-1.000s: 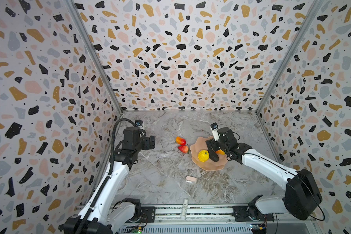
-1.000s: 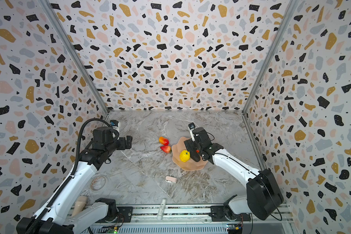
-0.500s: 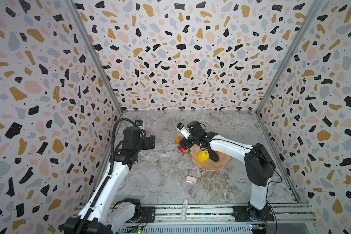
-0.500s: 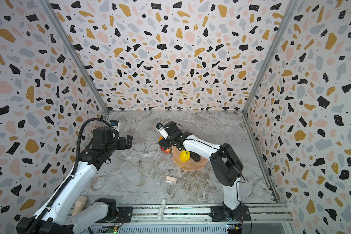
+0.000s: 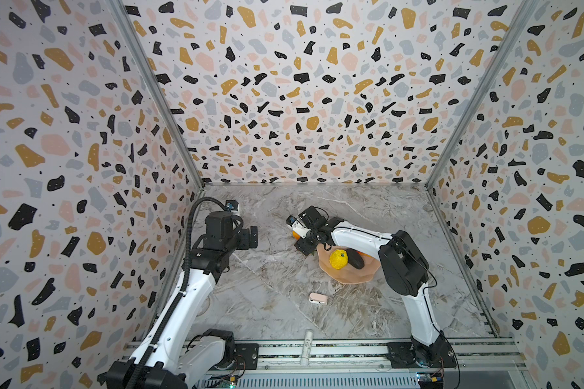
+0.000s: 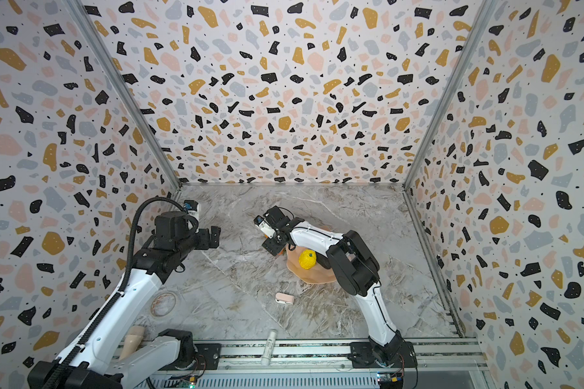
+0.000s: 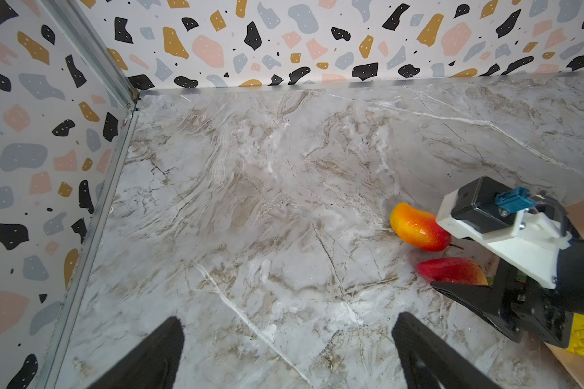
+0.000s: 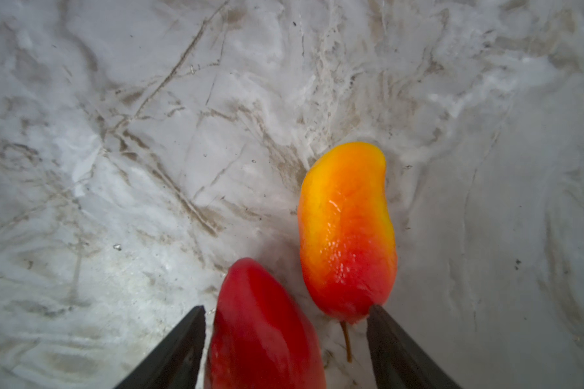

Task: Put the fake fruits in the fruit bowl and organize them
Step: 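Reach the right gripper to the red strawberry and grasp it, then carry the strawberry into the pink bowl and release it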

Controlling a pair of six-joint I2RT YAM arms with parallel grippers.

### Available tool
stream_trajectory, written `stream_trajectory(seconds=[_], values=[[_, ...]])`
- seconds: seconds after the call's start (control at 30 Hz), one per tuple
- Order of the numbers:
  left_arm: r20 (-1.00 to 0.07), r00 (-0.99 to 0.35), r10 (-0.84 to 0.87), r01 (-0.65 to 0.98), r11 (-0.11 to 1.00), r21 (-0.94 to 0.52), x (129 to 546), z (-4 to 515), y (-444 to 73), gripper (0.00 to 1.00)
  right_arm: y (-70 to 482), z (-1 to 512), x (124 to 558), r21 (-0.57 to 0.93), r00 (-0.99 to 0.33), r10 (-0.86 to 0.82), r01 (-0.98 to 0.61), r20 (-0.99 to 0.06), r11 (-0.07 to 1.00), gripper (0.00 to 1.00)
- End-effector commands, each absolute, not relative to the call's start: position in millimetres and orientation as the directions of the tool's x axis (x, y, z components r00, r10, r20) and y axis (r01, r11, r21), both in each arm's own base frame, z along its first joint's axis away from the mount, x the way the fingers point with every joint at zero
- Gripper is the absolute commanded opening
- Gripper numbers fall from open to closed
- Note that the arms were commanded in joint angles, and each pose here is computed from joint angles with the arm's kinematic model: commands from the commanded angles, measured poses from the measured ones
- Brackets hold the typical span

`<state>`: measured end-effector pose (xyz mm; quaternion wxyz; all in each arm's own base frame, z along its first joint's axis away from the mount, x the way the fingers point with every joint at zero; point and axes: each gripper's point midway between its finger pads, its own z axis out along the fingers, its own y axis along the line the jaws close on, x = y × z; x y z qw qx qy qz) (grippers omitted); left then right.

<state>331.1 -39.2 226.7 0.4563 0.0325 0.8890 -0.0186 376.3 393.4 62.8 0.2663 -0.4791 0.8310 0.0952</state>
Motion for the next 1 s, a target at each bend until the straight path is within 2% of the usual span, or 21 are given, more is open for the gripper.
stream_trajectory(seconds=[0.0,0.23,0.4,0.53,0.63,0.8,0.97], values=[[-0.834,-0.549,0.052,0.093,0.996,0.001,333,234,-42,1.00,399,73,372,-0.091,-0.384,-0.759,-0.862,-0.526,0.498,0.74],[-0.833,-0.550,0.053,0.091,0.996,0.003,334,234,-42,1.00,405,64,362,-0.067,-0.385,-0.774,-0.876,-0.503,0.479,0.66],[-0.834,-0.549,0.054,0.092,0.996,0.004,334,234,-42,1.00,405,61,358,-0.064,-0.388,-0.780,-0.877,-0.491,0.476,0.55],[-0.834,-0.548,0.055,0.092,0.996,0.006,334,235,-42,1.00,407,66,358,-0.070,-0.384,-0.777,-0.875,-0.498,0.478,0.31],[-0.834,-0.550,0.055,0.089,0.996,0.007,333,234,-41,1.00,409,73,359,-0.080,-0.377,-0.775,-0.875,-0.508,0.478,0.21],[-0.837,-0.545,0.054,0.087,0.996,0.008,332,236,-41,1.00,418,98,354,-0.089,-0.348,-0.761,-0.880,-0.547,0.466,0.12],[-0.837,-0.545,0.054,0.087,0.996,0.007,332,236,-41,1.00,421,148,345,-0.077,-0.309,-0.705,-0.885,-0.638,0.458,0.08]])
